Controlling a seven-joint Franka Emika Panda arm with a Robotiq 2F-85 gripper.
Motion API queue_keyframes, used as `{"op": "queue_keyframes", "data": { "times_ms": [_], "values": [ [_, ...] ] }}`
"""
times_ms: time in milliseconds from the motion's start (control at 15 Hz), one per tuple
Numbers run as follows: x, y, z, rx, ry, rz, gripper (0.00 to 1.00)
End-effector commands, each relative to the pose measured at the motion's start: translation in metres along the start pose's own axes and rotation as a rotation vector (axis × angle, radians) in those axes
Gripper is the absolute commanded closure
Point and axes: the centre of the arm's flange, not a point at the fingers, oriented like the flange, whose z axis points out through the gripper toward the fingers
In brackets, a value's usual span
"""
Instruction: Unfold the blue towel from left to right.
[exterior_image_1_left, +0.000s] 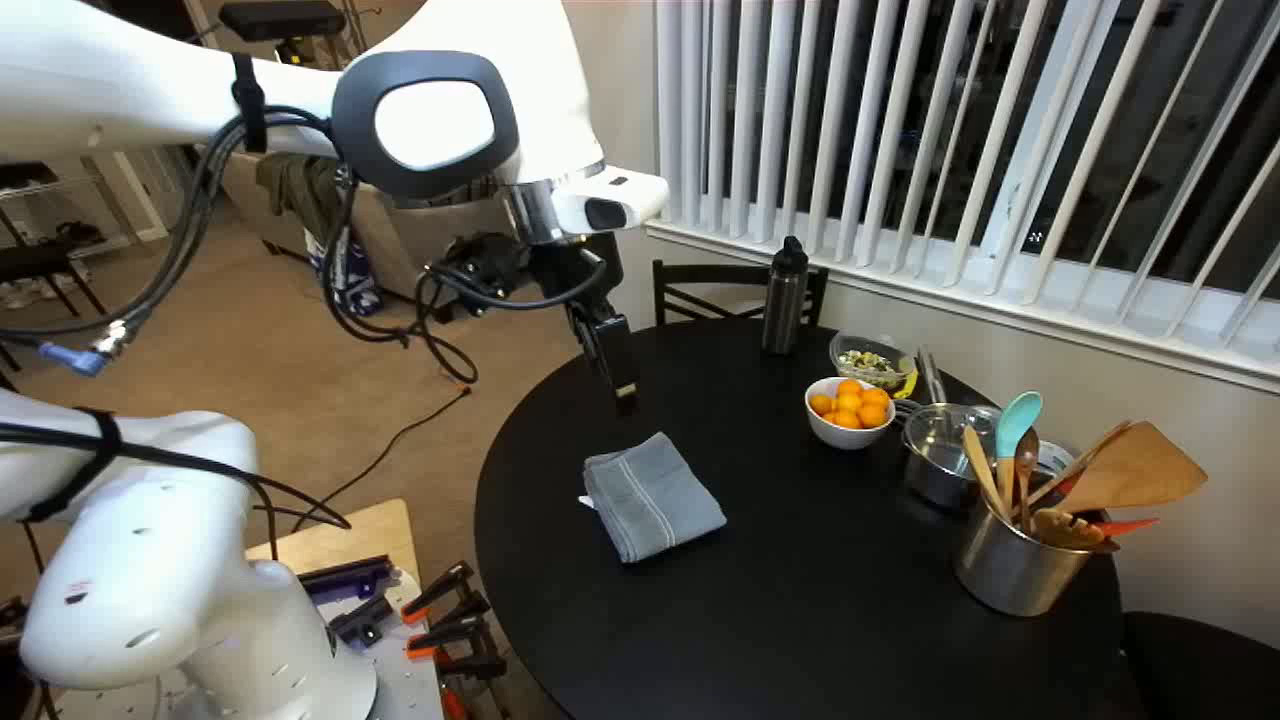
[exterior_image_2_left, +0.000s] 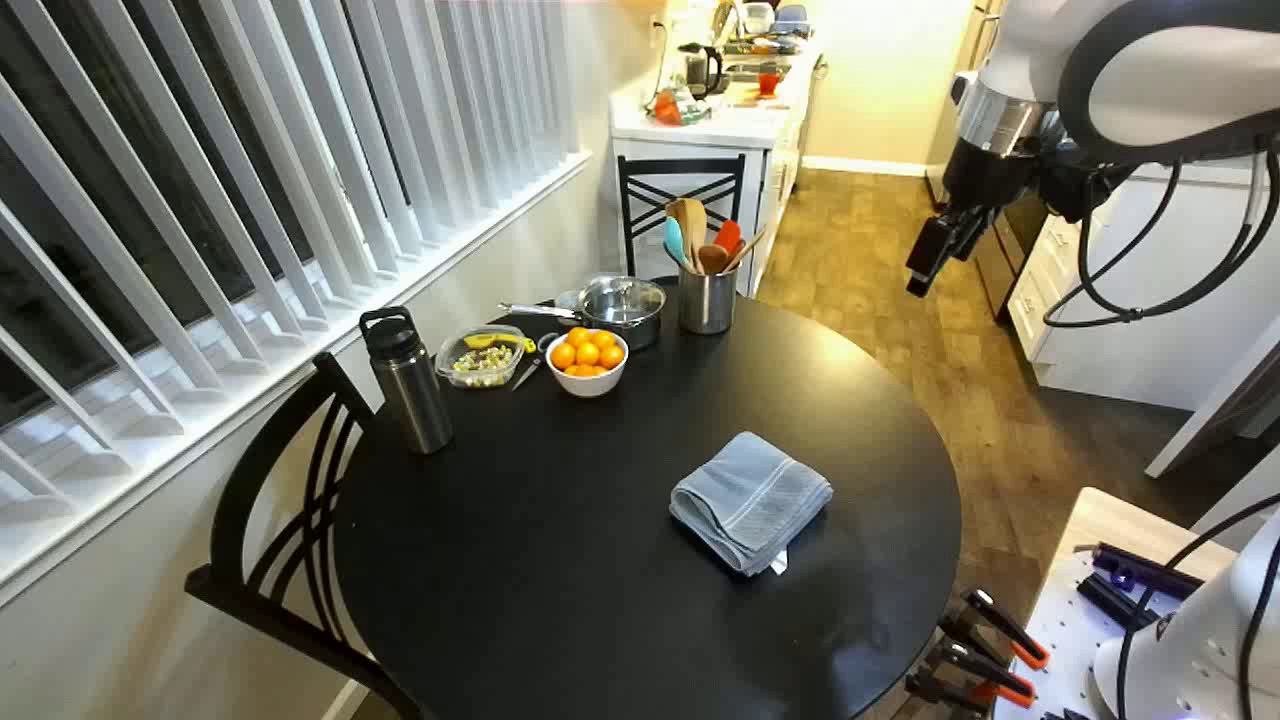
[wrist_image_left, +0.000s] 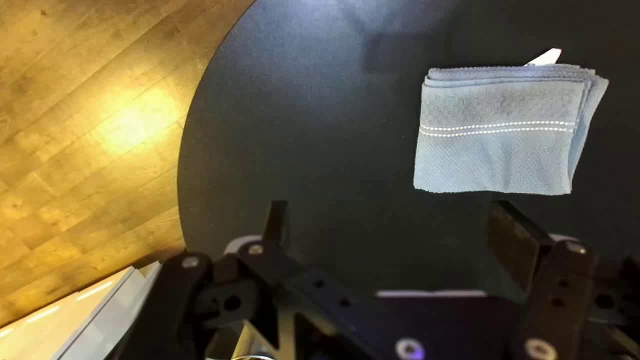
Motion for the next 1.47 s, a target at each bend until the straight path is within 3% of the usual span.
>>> {"op": "queue_keyframes", "data": {
  "times_ms": [0, 400, 667, 933, 1200, 1400],
  "values": [
    [0.000, 0.000, 0.000, 0.000, 0.000, 0.000, 0.00],
    [0.004, -0.009, -0.003, -0.013, 0.002, 0.005, 0.00],
    [0.031, -0.078, 0.000, -0.136, 0.038, 0.098, 0.00],
    [0.030, -0.175, 0.012, -0.238, 0.092, 0.100, 0.00],
    [0.032, -0.235, 0.031, -0.262, 0.080, 0.085, 0.00],
    [0.028, -0.258, 0.054, -0.206, -0.028, -0.082, 0.00]
  ]
}}
